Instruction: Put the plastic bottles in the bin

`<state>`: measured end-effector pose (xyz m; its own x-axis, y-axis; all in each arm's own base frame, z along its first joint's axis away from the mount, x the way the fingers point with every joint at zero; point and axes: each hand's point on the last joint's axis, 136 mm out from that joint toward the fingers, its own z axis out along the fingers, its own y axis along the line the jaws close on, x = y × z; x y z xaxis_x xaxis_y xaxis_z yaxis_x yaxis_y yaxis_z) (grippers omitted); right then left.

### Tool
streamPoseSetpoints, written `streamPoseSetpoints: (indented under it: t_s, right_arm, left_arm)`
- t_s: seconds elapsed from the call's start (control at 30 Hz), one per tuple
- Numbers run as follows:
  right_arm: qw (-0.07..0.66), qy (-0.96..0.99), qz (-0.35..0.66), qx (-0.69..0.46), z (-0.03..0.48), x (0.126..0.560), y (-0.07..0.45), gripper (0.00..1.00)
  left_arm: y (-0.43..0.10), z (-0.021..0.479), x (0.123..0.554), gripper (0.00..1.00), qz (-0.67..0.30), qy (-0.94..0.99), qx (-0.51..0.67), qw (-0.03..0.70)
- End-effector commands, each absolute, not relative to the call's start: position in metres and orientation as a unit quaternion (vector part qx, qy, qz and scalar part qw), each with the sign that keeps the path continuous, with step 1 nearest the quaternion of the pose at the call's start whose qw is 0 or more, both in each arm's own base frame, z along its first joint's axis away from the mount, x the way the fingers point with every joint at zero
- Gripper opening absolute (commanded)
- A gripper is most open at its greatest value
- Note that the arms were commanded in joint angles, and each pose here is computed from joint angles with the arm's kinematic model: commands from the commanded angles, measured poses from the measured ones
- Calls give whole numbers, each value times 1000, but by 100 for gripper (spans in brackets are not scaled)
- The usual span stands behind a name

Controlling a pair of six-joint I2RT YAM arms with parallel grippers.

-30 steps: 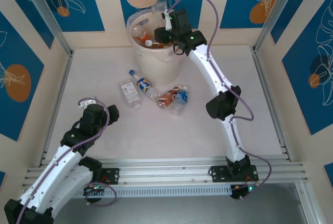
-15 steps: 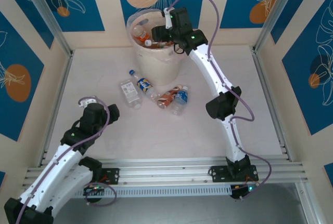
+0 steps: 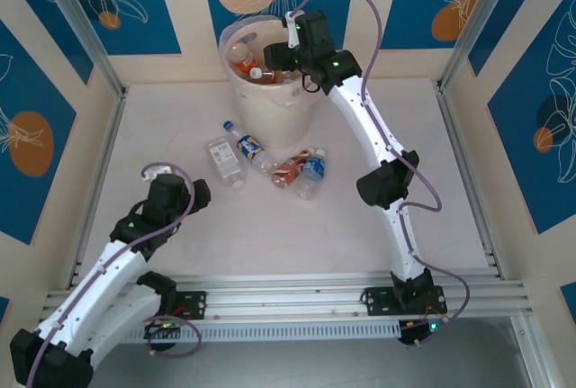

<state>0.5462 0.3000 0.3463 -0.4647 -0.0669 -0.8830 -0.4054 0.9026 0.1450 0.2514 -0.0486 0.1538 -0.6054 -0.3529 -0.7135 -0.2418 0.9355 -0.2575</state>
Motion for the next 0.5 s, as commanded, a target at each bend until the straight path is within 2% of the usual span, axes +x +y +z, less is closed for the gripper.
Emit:
streamPoseSetpoints:
  t_s: [0.0,0.3,0.47]
  right_arm:
    - [527,823,168,-132,396,523,283,77]
    - [530,829,149,-96,420,490,251,89]
    - [522,837,143,-79,416,465,233,96]
  left_arm:
    - [-57,171,260,100,-90,884,-165,427]
    - [-86,155,288,100,-117,901,-163,384]
    - [-107,146,308,100,-113,917,-152,351]
